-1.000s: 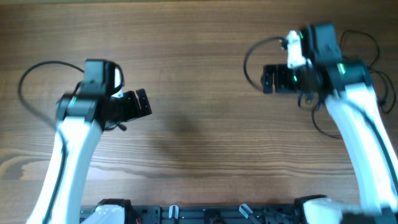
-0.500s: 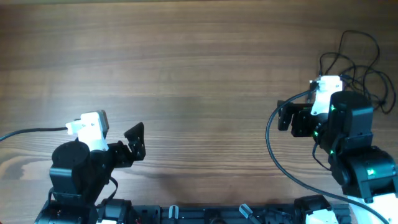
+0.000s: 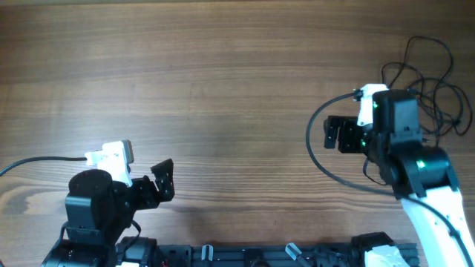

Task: Untangle cables

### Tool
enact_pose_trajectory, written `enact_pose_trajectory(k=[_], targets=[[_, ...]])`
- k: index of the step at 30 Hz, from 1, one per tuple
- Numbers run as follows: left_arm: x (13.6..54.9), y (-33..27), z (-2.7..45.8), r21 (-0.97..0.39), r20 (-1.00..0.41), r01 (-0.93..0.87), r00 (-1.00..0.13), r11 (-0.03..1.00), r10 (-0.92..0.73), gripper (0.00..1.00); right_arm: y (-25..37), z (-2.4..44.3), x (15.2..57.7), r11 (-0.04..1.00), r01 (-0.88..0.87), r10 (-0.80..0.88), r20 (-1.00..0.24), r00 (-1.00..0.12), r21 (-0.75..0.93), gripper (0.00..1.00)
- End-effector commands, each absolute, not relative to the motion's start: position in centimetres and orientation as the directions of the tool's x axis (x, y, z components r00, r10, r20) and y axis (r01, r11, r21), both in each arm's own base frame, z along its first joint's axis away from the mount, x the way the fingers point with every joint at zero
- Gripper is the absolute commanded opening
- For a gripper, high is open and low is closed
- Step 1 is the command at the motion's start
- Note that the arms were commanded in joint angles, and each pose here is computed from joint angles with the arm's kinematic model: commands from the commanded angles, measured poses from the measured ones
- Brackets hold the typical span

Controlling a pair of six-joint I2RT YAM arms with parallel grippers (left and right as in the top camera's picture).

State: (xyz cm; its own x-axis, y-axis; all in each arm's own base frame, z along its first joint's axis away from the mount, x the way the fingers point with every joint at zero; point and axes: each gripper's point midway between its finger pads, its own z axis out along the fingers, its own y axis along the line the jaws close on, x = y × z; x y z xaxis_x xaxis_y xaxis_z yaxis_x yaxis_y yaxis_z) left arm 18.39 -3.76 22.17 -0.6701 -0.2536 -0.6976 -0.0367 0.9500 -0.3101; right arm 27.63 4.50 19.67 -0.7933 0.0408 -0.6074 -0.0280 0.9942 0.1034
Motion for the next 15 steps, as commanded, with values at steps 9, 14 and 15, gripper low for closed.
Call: enact_pose_trajectory(k=[9, 14, 15], targets=[[18.2, -3.7, 21.8, -0.291, -0.697, -0.026, -0.679, 0.956, -0.231, 1.0, 4.8, 26.6, 25.5, 0.967, -0.217, 0.127, -0.991, -0.052, 0.135, 0.99], [18.2, -3.7, 21.8, -0.291, -0.697, -0.027, -0.679, 0.956, -0.231, 1.0, 2.9, 26.7, 23.6, 0.982, -0.136, 0.141, -0.988, 0.064, 0.131, 1.0], [18.2, -3.7, 21.8, -0.291, -0.697, -0.026, -0.679, 0.956, -0.231, 1.0, 2.6, 26.8, 23.4, 0.983, -0.124, 0.142, -0.987, 0.081, 0.132, 1.0]])
